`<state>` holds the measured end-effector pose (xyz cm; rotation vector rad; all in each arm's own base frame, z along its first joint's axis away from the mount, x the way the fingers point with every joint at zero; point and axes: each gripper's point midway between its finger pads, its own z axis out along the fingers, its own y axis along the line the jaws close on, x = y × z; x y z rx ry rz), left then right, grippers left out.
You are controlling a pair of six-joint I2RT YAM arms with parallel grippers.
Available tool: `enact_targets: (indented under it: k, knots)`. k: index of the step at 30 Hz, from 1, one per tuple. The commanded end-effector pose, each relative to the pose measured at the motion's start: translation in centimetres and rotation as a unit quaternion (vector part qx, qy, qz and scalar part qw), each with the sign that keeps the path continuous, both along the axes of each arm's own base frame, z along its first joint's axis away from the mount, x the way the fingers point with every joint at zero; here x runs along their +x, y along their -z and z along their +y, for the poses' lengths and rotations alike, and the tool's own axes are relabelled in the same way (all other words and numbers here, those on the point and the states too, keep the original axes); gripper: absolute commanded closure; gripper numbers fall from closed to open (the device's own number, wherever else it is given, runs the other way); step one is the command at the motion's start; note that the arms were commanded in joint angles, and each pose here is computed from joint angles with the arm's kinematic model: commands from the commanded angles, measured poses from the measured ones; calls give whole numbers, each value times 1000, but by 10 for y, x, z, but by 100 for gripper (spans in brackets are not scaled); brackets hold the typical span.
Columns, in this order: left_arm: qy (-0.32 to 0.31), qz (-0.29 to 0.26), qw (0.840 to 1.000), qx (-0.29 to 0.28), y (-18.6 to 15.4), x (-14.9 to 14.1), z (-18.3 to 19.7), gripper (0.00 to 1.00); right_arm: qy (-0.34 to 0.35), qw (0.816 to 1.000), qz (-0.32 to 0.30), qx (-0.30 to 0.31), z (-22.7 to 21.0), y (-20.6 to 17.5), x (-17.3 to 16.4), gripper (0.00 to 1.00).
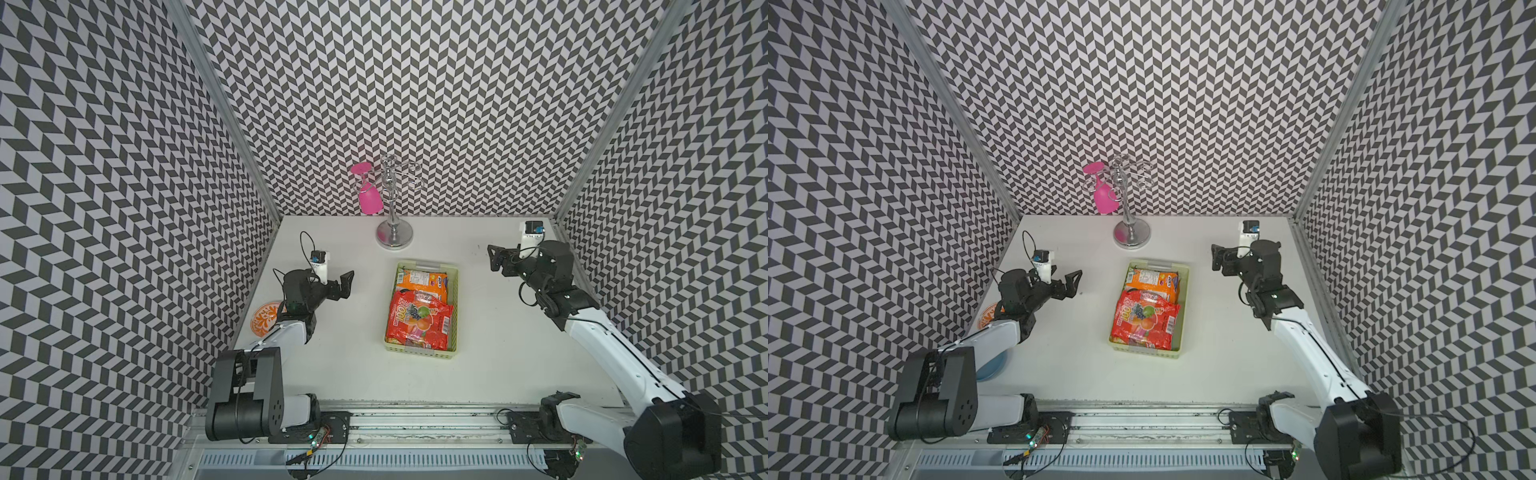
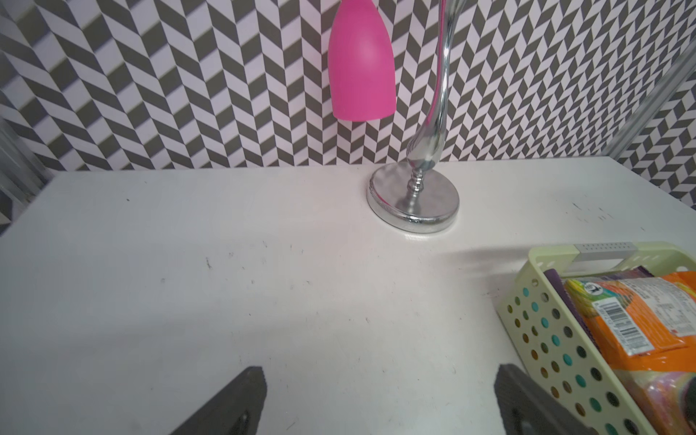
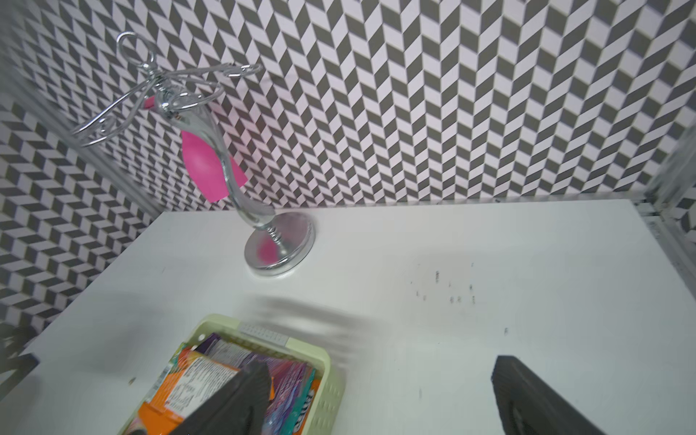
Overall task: Put the candies in the basket
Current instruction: Reset both arms
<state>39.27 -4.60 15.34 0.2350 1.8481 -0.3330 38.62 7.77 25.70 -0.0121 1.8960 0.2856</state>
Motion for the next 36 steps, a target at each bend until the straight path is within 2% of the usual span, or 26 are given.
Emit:
enact_targets:
  k: [1,5,9,15,21,23,36]
  knots:
    - [-24,-80,996,18,-21,6,10,1,80,992,-95,5,-31,-31,2,1]
    - [-29,-89,995,38,-9,4,14,1,119,989,-87,-3,-50,-12,4,1]
    - [-41,-103,993,32,-4,3,17,1,132,988,-70,-36,-60,7,6,1]
    - [-58,-108,992,30,4,0,21,1,157,979,-110,-67,-73,25,-5,1]
    - [-108,-152,982,13,0,-19,37,1,182,973,-119,-73,-82,48,-12,1]
    - [-112,-129,985,14,6,-16,38,1,183,973,-120,-78,-83,54,-12,1]
    - [-125,-122,984,19,7,-10,40,1,178,968,-161,-77,-85,73,-14,1]
